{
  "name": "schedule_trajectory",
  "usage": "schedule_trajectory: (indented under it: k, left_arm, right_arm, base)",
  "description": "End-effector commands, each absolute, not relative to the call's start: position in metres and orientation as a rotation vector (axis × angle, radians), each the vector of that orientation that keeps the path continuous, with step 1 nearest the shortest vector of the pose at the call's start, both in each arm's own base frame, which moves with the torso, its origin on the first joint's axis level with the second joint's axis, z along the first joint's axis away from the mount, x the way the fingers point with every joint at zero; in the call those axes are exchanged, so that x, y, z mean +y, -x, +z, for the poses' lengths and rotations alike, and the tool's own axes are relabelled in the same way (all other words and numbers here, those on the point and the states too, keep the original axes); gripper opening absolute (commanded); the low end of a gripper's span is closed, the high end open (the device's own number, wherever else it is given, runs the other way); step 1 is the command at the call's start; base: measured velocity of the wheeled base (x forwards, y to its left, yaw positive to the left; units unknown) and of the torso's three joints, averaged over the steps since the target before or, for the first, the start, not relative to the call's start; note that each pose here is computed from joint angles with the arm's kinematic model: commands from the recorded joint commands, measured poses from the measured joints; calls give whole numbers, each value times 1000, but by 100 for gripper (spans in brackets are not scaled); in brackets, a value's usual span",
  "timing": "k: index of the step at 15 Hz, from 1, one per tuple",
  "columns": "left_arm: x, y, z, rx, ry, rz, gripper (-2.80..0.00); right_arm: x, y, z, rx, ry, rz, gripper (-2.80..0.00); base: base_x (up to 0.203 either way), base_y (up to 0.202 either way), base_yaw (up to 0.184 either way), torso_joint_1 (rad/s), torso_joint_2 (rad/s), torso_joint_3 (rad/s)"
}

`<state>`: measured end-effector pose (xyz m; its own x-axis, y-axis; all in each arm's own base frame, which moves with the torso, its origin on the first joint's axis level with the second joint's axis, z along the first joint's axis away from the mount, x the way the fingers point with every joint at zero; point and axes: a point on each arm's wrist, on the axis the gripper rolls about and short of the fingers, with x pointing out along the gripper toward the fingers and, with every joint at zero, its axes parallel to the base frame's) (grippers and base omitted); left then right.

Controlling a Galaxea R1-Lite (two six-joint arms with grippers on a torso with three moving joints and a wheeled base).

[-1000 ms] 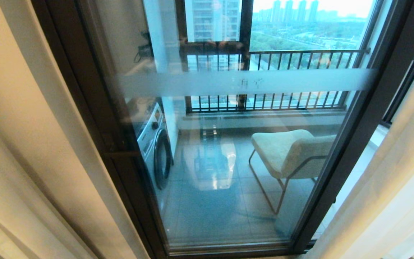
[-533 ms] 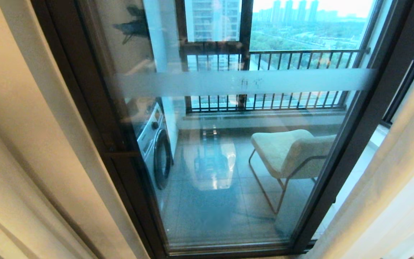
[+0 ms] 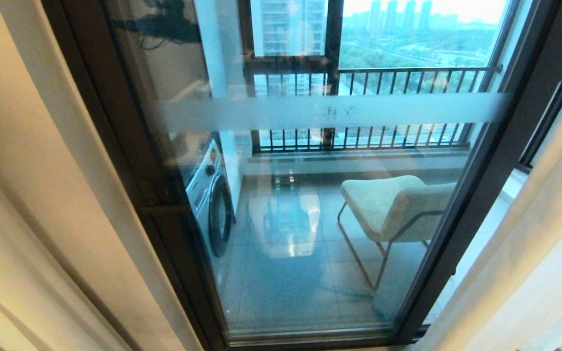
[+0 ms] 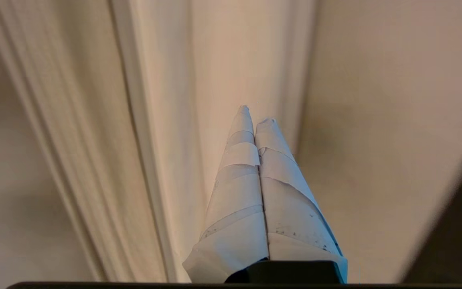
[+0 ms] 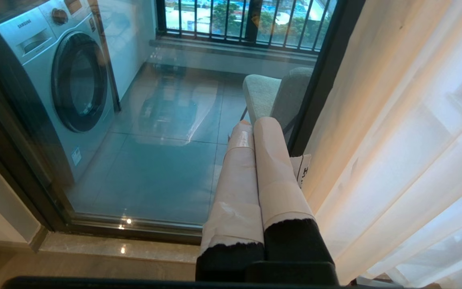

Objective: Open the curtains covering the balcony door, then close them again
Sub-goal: Close the inner curtains on both sides

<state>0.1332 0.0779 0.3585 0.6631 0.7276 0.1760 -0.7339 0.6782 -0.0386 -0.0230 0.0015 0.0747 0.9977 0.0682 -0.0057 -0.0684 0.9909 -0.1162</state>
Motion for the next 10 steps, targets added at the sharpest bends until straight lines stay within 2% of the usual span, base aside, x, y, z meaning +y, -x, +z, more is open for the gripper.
schedule_trajectory:
  k: [1, 9, 10]
  left_arm:
    - [100, -157, 357, -146, -35, 875, -280]
    - [130, -173, 356, -134, -36, 956, -280]
    - [134, -173, 355, -127, -36, 969, 0]
  right_arm:
    - [2, 23, 75, 4, 118, 69, -280]
    - [2, 23, 75, 4, 118, 69, -280]
    - [2, 23, 75, 4, 118, 69, -280]
  base:
    - [0, 0, 0, 0, 0, 0]
    - [0, 0, 0, 0, 0, 0]
    - [0, 0, 0, 0, 0, 0]
